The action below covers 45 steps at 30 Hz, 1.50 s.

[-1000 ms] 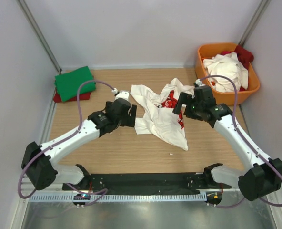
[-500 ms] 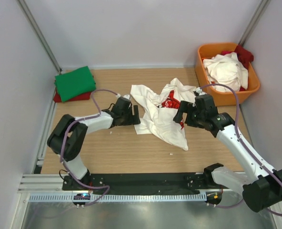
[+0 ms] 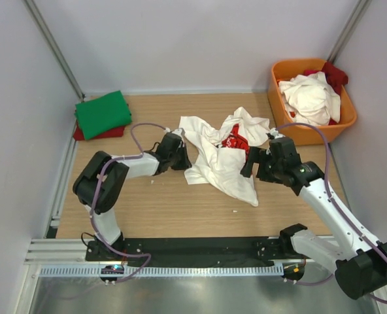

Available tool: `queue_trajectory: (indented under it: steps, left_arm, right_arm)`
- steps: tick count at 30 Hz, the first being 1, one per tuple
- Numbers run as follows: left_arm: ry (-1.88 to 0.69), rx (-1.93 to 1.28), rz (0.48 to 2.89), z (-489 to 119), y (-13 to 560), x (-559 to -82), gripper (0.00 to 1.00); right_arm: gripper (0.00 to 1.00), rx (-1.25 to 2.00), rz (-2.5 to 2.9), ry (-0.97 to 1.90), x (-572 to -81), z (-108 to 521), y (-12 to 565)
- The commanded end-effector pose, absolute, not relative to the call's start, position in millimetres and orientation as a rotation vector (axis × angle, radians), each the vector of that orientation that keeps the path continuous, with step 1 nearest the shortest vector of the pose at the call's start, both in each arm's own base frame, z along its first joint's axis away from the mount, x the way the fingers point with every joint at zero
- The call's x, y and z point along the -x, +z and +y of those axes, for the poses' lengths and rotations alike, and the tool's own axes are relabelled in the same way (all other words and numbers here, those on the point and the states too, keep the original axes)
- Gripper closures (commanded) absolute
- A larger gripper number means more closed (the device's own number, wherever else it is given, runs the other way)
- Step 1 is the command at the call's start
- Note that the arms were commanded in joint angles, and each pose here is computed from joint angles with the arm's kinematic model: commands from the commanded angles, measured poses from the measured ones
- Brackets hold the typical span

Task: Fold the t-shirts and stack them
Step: Flatten the tshirt out

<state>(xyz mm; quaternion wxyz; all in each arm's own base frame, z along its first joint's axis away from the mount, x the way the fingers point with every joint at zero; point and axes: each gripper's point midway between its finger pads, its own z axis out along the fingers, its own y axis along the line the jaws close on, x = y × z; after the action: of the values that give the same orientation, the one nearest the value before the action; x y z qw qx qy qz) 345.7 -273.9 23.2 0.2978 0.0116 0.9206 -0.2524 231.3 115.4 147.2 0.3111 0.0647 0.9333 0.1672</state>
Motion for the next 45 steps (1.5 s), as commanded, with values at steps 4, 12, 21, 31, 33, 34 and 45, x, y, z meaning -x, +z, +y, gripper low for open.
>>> queue_trajectory:
  steps: [4,12,21,31,33,34,45]
  left_arm:
    - [-0.469,-0.178,2.368,-230.9,116.0,-330.9,1.00]
    - [-0.325,-0.162,2.321,-176.7,195.3,-289.1,0.98]
    - [0.032,-0.225,2.491,-124.5,144.3,-266.6,0.99]
    - [0.123,-0.223,2.545,-115.6,129.2,-269.2,1.00]
    - [0.119,-0.214,2.545,-114.5,129.9,-269.7,1.00]
    - [0.119,-0.211,2.546,-113.9,130.3,-269.9,1.00]
    - [0.128,-0.181,2.557,-107.2,129.0,-271.9,1.00]
  right_arm:
    - [0.01,-0.156,2.418,0.476,-252.9,130.5,163.1]
    - [0.10,-0.007,2.442,0.370,-301.9,193.9,165.8]
    - [0.11,0.142,2.464,0.351,-380.4,291.3,149.8]
    - [0.19,0.219,2.558,0.338,-393.1,326.5,90.9]
    - [0.19,0.231,2.574,0.327,-385.9,330.6,81.8]
    - [0.19,0.232,2.579,0.316,-384.4,330.1,77.9]
    - [0.46,0.239,2.631,0.301,-357.0,321.7,57.8]
